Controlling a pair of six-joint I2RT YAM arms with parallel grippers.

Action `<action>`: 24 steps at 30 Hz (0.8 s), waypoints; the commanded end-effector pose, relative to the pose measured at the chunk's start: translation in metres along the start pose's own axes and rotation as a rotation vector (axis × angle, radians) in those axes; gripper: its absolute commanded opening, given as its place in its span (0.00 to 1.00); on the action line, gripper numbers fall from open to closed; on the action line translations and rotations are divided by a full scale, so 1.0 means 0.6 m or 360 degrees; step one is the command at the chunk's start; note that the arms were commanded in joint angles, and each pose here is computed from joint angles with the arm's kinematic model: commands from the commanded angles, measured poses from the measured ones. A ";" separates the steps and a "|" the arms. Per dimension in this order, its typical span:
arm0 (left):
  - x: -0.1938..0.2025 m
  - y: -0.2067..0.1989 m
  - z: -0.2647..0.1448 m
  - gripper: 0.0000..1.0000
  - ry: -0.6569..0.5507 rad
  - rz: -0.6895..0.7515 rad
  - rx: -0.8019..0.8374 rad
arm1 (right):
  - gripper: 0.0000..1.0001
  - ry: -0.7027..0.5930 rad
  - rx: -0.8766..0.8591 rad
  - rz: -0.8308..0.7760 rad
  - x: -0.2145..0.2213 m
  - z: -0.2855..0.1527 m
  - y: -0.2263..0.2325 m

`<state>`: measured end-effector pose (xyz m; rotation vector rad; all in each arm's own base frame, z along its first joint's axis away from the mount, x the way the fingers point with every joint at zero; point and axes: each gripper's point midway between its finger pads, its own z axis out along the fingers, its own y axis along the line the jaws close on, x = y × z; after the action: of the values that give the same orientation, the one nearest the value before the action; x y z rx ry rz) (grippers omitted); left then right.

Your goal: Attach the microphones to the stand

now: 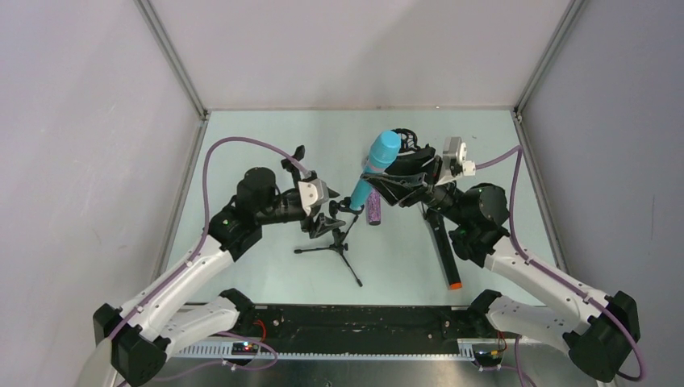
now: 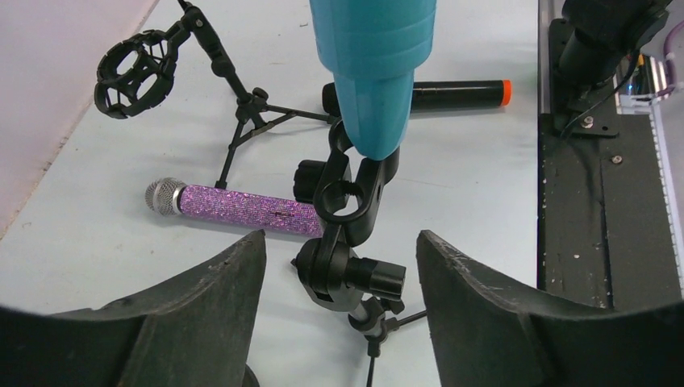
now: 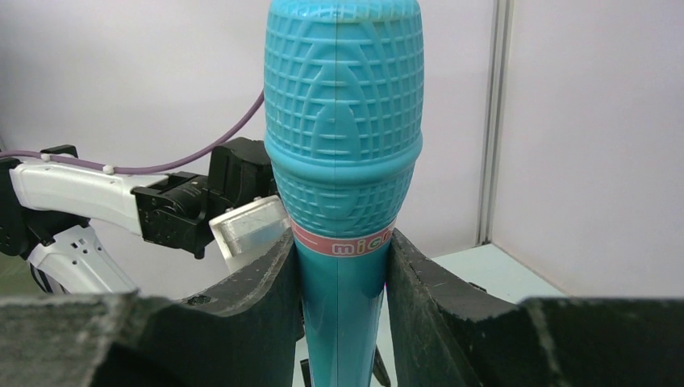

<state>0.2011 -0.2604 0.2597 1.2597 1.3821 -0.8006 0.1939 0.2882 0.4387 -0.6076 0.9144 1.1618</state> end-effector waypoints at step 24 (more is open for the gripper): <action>-0.015 -0.003 0.007 0.13 -0.0033 0.0003 0.0032 | 0.00 -0.0092 0.0050 -0.0168 -0.046 0.003 0.007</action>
<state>0.1993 -0.2629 0.2567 1.2607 1.3976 -0.8275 0.1897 0.2839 0.4392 -0.6187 0.9151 1.0860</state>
